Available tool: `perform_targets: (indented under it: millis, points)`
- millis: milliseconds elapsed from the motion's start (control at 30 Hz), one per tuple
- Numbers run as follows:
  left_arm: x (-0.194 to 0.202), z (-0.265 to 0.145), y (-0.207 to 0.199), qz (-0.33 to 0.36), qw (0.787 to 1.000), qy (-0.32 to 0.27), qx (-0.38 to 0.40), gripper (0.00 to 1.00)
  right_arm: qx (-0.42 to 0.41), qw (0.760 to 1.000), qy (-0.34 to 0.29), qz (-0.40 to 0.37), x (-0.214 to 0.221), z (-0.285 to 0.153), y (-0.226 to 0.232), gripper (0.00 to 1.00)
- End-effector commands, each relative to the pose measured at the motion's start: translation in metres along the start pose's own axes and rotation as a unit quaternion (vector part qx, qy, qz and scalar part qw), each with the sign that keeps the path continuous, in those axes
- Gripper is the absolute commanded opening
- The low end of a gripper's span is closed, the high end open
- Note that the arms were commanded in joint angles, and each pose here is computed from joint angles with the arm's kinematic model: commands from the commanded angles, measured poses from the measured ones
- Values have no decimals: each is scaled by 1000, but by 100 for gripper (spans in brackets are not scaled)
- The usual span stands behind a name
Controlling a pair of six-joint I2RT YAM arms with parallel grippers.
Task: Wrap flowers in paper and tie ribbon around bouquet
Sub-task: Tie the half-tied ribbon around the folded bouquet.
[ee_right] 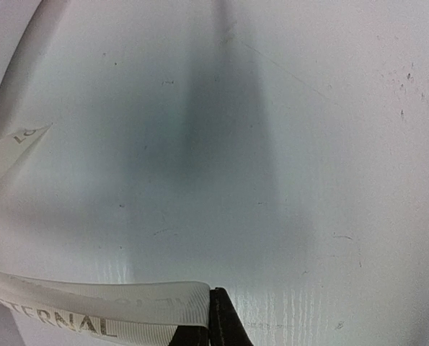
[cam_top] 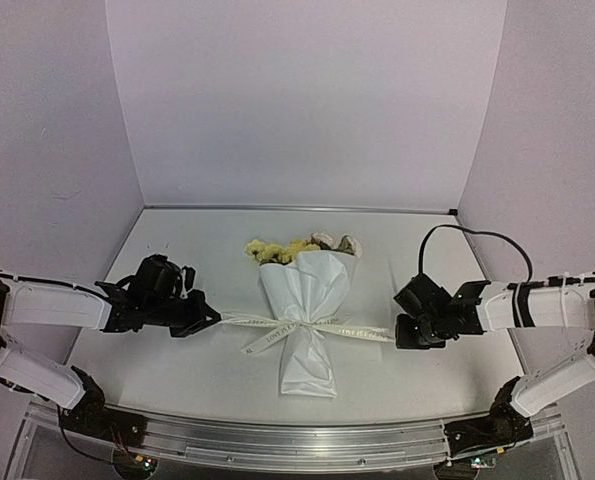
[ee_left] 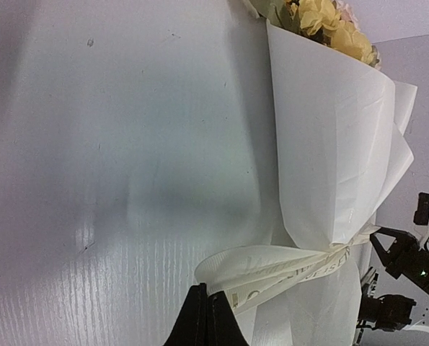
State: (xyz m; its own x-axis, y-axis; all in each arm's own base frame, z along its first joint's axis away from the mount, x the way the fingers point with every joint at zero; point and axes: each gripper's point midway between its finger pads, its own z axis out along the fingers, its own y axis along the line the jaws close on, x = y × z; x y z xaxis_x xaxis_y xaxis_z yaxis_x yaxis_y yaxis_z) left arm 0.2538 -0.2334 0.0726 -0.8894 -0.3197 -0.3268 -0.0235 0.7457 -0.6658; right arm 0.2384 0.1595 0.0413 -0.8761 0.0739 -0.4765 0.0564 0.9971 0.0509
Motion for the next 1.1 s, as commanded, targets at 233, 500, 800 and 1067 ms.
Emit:
perform_targets:
  millis: [233,500,800,1067]
  points:
    - [-20,-5,89,-39,986,-50,-156,0,182,979,69,-62,47,-1,-88,0]
    - [-12,-3,97,-56,988,-24,-142,0,203,973,82,-76,68,6,-100,0]
    - [-18,7,59,25,996,-1,-87,0,85,978,90,-170,67,7,-35,1]
    - [-16,17,31,81,994,16,-75,0,13,975,97,-199,67,-3,-7,45]
